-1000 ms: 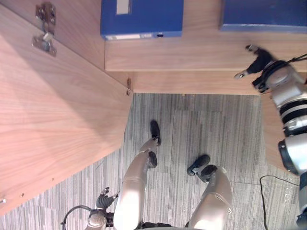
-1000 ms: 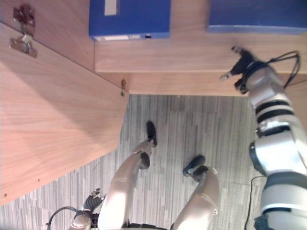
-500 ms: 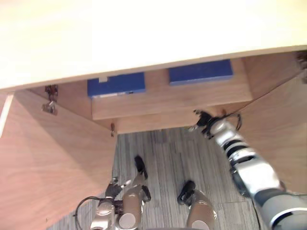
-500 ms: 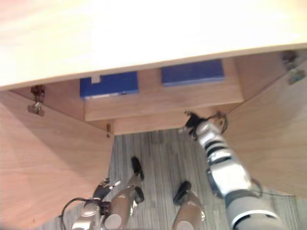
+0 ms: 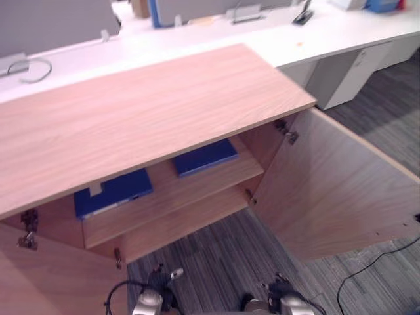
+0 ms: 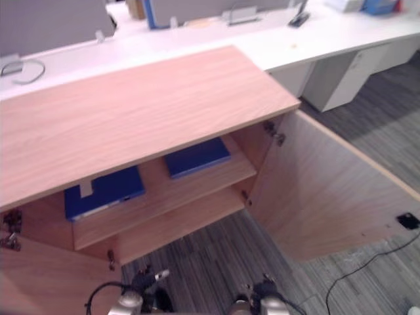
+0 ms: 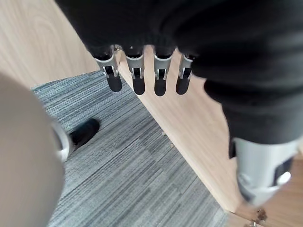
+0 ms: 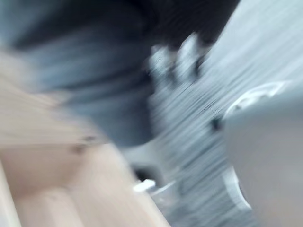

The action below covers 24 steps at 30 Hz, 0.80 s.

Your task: Walk over to the cabinet, pick up the folder, carry it to the office cabinet, place the folder inside the office cabinet, then close the office cabinet door

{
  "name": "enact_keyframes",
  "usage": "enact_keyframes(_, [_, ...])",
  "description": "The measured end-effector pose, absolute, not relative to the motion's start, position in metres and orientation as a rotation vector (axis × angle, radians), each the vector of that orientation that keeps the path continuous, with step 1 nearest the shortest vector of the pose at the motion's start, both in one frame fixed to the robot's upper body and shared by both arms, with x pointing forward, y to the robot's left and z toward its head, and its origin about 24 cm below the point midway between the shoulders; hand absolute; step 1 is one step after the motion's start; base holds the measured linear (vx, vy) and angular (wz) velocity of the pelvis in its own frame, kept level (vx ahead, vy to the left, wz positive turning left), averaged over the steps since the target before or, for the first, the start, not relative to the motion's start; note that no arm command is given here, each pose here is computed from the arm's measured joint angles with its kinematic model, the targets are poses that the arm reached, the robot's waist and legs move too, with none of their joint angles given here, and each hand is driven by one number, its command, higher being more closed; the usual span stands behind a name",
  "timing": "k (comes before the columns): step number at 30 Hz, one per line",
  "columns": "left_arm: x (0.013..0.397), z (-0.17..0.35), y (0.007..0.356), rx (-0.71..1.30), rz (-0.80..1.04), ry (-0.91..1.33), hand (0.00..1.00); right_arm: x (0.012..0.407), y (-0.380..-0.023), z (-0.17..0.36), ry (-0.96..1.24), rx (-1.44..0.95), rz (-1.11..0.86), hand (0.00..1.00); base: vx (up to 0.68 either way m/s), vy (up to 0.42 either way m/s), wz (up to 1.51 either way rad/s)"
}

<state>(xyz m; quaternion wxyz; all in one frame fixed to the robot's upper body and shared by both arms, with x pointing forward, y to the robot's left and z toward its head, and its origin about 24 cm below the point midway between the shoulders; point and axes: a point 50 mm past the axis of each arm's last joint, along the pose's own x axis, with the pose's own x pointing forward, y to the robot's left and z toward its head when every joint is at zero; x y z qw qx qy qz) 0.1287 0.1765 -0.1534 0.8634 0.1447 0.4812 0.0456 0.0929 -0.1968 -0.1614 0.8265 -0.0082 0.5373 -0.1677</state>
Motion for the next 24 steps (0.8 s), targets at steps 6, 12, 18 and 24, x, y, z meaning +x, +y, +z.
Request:
enact_keyframes(6, [0.119, -0.156, 0.187, 0.244, 0.169, 1.046, 0.00, 0.062, -0.217, -0.164, 1.197, 0.038, -0.459, 0.00, -0.04, -0.029, -0.59])
enact_keyframes(12, [0.106, -0.158, 0.203, 0.136, 0.321, 1.082, 0.00, 0.059, -0.206, -0.163, 1.173, 0.101, -0.474, 0.00, -0.03, 0.163, -0.81])
enact_keyframes(18, [0.098, -0.161, 0.204, 0.180, 0.290, 1.118, 0.00, 0.086, -0.197, -0.155, 1.072, 0.081, -0.408, 0.00, 0.13, 0.023, -0.33])
enact_keyframes(24, [0.104, -0.160, 0.183, 0.168, 0.227, 1.083, 0.00, 0.100, -0.194, -0.149, 1.009, 0.074, -0.383, 0.00, 0.03, 0.021, -0.31])
